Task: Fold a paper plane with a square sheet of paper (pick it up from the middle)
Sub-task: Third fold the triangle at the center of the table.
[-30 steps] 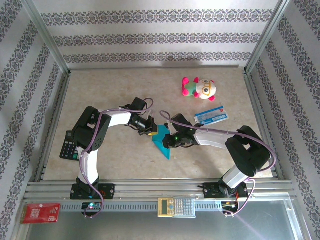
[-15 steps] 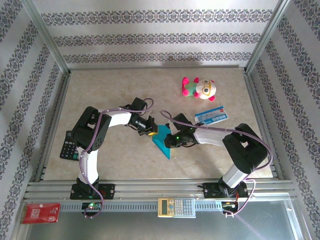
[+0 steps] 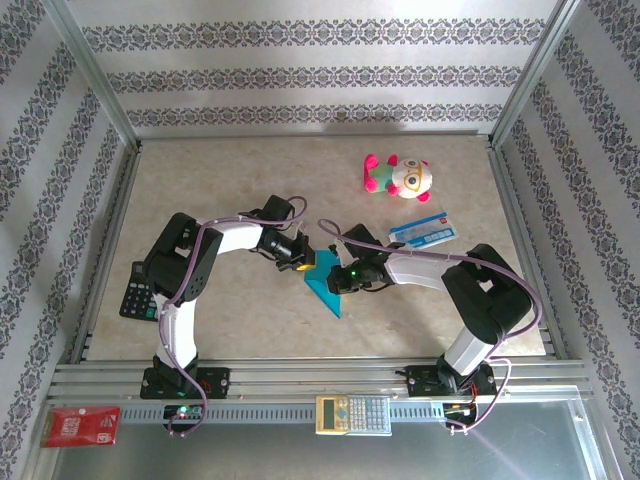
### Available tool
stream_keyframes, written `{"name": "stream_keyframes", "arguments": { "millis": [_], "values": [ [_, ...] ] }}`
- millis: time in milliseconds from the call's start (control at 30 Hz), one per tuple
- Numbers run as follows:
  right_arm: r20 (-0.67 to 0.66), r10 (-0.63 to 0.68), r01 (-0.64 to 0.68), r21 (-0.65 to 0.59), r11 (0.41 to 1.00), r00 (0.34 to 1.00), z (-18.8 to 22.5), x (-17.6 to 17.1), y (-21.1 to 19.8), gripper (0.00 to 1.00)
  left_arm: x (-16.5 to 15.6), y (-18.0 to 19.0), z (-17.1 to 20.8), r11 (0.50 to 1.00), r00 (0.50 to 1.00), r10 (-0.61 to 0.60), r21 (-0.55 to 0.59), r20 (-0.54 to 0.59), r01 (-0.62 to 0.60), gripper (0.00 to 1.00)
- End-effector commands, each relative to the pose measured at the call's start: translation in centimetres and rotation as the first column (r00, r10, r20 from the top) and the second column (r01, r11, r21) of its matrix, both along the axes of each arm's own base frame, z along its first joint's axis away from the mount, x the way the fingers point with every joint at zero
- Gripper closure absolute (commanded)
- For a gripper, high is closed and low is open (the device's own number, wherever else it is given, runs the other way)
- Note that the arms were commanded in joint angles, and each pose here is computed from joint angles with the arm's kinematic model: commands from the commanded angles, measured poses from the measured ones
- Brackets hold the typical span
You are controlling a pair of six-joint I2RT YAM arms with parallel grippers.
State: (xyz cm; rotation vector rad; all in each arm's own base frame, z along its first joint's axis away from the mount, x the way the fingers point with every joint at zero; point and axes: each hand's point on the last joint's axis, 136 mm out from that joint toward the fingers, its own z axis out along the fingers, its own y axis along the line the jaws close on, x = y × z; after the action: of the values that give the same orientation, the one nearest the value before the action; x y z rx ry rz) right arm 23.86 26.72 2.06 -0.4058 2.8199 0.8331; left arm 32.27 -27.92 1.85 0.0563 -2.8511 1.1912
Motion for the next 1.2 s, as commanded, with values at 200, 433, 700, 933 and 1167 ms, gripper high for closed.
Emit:
{"name": "stream_keyframes", "arguments": {
  "millis": [200, 433, 700, 933, 1167],
  "values": [
    [-0.009, 0.006, -0.006, -0.015, 1.000, 1.000, -0.3, -0.2, -0.7, 0.92, -1.5, 1.2, -3.0, 0.995, 0.998, -0.004, 0.103, -0.065, 0.011, 0.92],
    [-0.013, 0.002, -0.002, -0.029, 1.000, 1.000, -0.7, -0.4, -1.0, 0.93, -1.6, 1.2, -3.0, 0.995, 0.998, -0.006, 0.103, -0.066, 0.012, 0.92],
    [-0.018, -0.003, 0.002, -0.033, 0.999, 1.000, -1.0, -0.5, -1.1, 0.94, -1.5, 1.2, -3.0, 0.995, 0.998, -0.006, 0.103, -0.065, 0.013, 0.92],
    [-0.015, -0.004, 0.004, -0.043, 0.999, 1.000, -1.2, -0.5, -1.4, 0.95, -1.5, 1.2, -3.1, 0.995, 0.998, -0.005, 0.103, -0.066, 0.011, 0.92],
    [-0.015, -0.006, 0.006, -0.050, 0.999, 1.000, -1.3, -0.5, -1.5, 0.95, -1.6, 1.2, -3.1, 0.994, 0.998, -0.006, 0.104, -0.068, 0.013, 0.92]
  ]
}}
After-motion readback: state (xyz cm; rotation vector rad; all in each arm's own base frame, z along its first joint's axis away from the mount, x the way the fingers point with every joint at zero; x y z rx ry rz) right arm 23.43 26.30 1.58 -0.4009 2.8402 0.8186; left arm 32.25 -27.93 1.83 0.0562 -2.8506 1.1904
